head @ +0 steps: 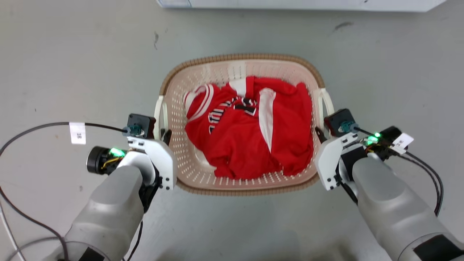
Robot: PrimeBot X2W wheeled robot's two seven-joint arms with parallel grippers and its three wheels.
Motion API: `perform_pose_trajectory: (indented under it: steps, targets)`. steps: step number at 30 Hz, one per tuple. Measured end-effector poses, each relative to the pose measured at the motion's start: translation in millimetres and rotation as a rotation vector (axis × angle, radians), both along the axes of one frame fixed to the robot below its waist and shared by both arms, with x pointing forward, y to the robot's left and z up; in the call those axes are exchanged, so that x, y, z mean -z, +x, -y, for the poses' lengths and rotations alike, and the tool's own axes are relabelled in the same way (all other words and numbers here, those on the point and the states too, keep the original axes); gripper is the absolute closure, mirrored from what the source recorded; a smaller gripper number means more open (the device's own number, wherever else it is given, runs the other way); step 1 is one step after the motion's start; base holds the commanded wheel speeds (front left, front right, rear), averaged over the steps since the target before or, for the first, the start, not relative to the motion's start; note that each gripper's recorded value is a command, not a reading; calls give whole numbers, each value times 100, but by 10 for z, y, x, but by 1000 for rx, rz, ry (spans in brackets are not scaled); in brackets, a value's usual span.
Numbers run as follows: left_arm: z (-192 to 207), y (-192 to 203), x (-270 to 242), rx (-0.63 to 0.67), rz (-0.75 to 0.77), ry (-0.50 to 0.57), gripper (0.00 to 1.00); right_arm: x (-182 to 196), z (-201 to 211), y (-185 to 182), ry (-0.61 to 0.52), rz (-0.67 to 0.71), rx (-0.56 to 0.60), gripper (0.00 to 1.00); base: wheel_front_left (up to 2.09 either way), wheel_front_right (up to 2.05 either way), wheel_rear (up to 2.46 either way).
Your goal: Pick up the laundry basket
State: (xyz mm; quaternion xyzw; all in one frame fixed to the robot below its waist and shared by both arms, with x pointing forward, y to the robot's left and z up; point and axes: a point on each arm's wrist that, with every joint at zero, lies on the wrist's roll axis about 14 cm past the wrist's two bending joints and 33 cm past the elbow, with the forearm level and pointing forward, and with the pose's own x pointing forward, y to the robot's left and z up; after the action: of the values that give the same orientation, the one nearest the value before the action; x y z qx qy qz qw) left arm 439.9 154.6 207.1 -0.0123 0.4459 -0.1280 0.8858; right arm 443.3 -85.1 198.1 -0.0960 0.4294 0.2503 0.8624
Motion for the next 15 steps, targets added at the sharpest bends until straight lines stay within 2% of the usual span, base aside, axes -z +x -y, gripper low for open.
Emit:
perform_pose_trajectory:
  steps: [15]
  targets:
    - [76, -238, -556, 39, 3, -17, 100, -578, 63, -241, -36, -7, 17, 100, 0, 0, 0]
